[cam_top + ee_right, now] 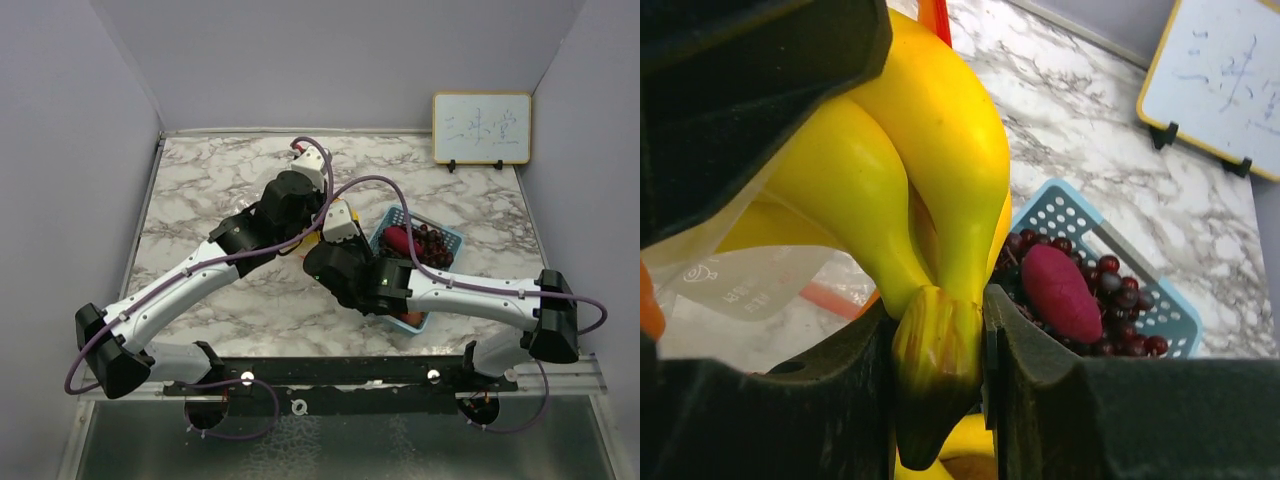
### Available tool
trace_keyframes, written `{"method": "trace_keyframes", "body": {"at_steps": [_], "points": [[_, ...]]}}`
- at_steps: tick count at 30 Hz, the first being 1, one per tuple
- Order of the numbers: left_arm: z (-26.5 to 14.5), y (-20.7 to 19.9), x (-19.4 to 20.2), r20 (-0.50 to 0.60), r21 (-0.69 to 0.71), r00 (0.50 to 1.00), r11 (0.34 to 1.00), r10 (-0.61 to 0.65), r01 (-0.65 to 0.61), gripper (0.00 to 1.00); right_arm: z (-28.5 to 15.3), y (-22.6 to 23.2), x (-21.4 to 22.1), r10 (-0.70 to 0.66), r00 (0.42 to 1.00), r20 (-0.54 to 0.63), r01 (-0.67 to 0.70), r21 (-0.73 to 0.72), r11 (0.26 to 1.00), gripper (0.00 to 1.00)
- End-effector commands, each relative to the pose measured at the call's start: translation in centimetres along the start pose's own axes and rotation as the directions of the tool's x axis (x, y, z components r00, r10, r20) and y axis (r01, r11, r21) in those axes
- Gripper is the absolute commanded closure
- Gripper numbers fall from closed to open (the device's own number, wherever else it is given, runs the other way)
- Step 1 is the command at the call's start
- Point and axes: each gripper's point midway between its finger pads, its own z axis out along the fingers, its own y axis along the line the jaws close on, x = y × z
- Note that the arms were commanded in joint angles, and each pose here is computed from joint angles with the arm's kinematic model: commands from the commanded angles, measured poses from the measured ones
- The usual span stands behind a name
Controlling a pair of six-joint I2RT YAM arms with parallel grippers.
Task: Place the food in the zip-top bag and seal the zipper
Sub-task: Place the fake fruit in the zipper food storage bag.
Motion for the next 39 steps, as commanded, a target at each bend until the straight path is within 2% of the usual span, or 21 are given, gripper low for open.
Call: {"method": "trace_keyframes", "body": {"at_steps": [1,7,11,16,21,24,27,30,33,35,39], "points": [[-0.4,-3.6,2.0,-0.063,0.165,0.998,0.986,-0.031,0.041,1.00,-1.3,2.2,-9.9,0.250,0.944,0.216,-0.197,-0.239,0.951,0.89],[-0.8,-4.6,2.1,-0.060,0.222,0.996,0.972,-0.065,0.077,1.00,-3.1,4.9,-10.6,0.294,0.925,0.241,-0.160,-0.456,0.876,0.88],[-1.2,-5.3,2.2,-0.046,0.275,0.996,0.957,-0.079,0.088,1.00,-3.5,4.6,-9.7,0.320,0.919,0.231,-0.176,-0.484,0.857,0.88],[-1.5,-4.8,2.4,-0.019,0.267,0.995,0.959,-0.098,0.100,1.00,-4.8,2.7,-9.2,0.381,0.893,0.240,-0.209,-0.528,0.823,0.70],[-1.4,-4.5,3.3,-0.017,0.262,0.993,0.958,-0.116,0.117,1.00,-6.4,1.6,-9.8,0.440,0.867,0.233,-0.233,-0.592,0.772,0.70],[-1.2,-4.2,3.9,-0.003,0.259,0.990,0.956,-0.140,0.136,1.00,-5.5,-0.4,-8.6,0.420,0.880,0.220,-0.269,-0.498,0.825,0.72],[-0.9,-4.4,4.0,0.026,0.283,0.986,0.947,-0.164,0.150,1.00,-4.6,-1.9,-6.8,0.345,0.915,0.209,-0.241,-0.402,0.883,0.74],[-0.7,-5.0,3.7,0.058,0.322,0.976,0.930,-0.208,0.179,1.00,-4.3,-2.2,-5.2,0.271,0.944,0.188,-0.186,-0.376,0.908,0.73],[-0.4,-5.1,3.1,0.098,0.337,0.963,0.918,-0.252,0.206,1.00,-4.7,-1.9,-4.0,0.262,0.954,0.143,-0.184,-0.408,0.894,0.71],[-0.1,-4.6,3.4,0.117,0.321,0.956,0.921,-0.268,0.219,1.00,-5.3,-1.8,-3.8,0.272,0.953,0.133,-0.187,-0.450,0.873,0.65],[0.6,-3.4,4.6,0.138,0.288,0.937,0.919,-0.320,0.271,1.00,-6.0,-1.8,-3.2,0.262,0.959,0.105,-0.180,-0.487,0.855,0.42]]}}
